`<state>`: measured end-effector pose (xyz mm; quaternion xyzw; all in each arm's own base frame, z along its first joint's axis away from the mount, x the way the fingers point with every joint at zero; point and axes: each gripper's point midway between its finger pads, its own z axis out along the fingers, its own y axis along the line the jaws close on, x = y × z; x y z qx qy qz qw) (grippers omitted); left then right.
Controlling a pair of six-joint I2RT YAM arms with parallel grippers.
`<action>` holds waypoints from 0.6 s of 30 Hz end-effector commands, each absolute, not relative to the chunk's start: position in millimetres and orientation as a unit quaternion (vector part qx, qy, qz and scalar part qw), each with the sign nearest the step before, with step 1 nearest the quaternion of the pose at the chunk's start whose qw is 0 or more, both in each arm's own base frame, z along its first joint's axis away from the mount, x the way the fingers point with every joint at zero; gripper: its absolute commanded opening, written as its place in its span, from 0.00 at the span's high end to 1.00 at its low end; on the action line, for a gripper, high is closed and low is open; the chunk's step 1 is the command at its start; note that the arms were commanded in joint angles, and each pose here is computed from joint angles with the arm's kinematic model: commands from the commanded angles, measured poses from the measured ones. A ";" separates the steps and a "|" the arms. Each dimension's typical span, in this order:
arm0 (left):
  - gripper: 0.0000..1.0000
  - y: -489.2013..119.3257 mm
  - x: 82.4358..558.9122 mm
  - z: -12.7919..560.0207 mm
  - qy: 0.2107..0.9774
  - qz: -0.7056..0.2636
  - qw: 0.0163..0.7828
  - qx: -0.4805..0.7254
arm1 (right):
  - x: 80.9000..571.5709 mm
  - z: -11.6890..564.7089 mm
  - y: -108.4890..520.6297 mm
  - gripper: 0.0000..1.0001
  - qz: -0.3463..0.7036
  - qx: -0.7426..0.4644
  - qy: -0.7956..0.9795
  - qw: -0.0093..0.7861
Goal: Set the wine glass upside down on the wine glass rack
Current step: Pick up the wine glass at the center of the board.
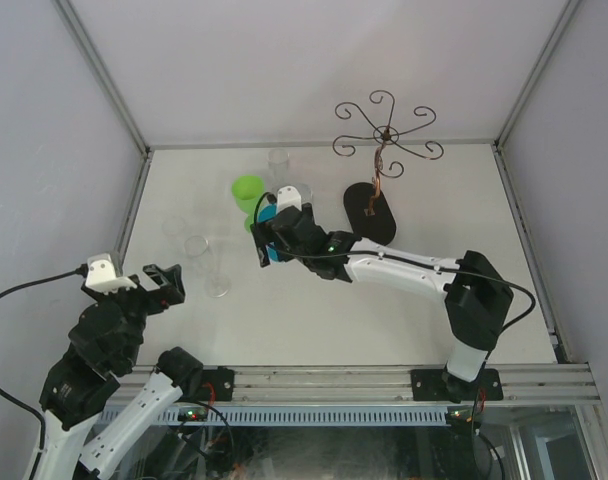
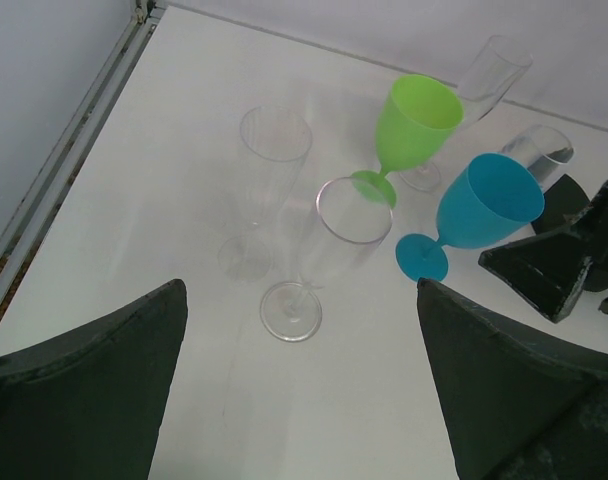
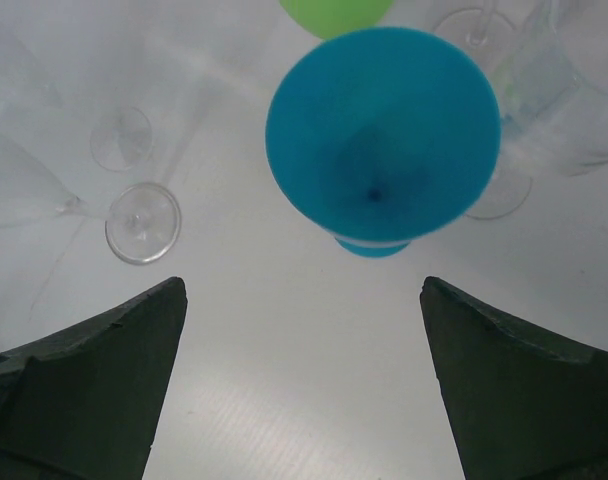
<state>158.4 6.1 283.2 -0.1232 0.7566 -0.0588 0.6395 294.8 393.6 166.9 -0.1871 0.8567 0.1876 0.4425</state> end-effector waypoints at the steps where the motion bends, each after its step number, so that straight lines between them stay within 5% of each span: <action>1: 0.00 9.7 160.8 286.9 0.745 -0.056 0.650 -0.139 | 316.6 188.9 405.2 0.00 0.189 -0.183 0.840 0.474; 18: 0.00 11.2 159.9 287.9 0.741 -0.057 0.654 -0.140 | 366.2 163.9 407.0 0.00 0.138 -0.169 0.857 0.468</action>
